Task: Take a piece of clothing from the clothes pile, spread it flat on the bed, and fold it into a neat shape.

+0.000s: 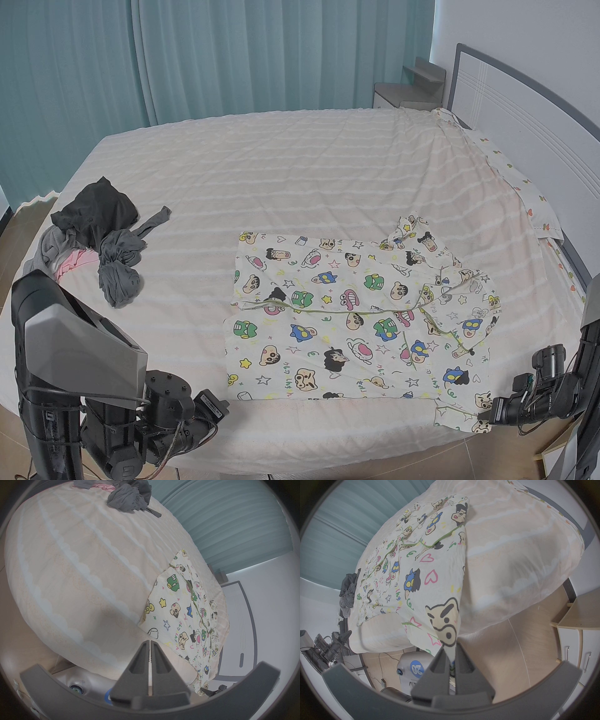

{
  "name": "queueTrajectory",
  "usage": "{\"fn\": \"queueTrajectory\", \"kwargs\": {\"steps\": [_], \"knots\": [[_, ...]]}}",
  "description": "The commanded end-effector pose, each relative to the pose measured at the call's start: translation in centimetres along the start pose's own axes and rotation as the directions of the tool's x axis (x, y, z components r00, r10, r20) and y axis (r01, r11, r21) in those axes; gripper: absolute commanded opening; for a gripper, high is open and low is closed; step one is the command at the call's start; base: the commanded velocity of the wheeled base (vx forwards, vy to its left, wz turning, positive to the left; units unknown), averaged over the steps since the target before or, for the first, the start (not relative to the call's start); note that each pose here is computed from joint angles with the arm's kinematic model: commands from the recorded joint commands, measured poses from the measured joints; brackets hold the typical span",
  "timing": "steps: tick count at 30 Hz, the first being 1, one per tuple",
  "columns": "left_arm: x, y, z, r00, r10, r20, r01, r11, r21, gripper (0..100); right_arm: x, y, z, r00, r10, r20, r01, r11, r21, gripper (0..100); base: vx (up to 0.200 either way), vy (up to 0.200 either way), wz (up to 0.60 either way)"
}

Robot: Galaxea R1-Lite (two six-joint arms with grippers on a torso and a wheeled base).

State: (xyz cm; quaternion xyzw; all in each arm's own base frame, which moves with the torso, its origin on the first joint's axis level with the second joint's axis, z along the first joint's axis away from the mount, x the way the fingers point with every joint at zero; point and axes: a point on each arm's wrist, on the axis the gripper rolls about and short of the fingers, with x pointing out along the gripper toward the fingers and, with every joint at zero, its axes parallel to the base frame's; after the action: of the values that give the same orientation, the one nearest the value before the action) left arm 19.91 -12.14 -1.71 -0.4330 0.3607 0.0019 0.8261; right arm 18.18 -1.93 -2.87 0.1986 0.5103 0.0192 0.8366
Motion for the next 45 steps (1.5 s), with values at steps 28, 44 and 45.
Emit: {"fn": "queueTrajectory", "kwargs": {"steps": [28,44,45], "knots": [[1.7,0.0,-0.9,1.0,0.013,0.019,-0.014,0.996,0.092,100,-0.2,-0.7,-1.0,0.998,-0.024,-0.066,0.024,1.0,0.0,0,0.0,0.0,0.0],[5.6,-1.2,-0.8,0.999,-0.019,0.04,0.011,0.985,0.175,100,-0.2,-0.4,-0.9,0.998,-0.009,-0.062,0.008,1.0,-0.013,0,0.0,0.0,0.0],[5.8,-1.4,-0.7,0.999,-0.019,0.04,0.011,0.985,0.175,100,-0.2,-0.4,-0.9,0.998,-0.008,-0.062,0.008,1.0,-0.014,0,0.0,0.0,0.0]]}}
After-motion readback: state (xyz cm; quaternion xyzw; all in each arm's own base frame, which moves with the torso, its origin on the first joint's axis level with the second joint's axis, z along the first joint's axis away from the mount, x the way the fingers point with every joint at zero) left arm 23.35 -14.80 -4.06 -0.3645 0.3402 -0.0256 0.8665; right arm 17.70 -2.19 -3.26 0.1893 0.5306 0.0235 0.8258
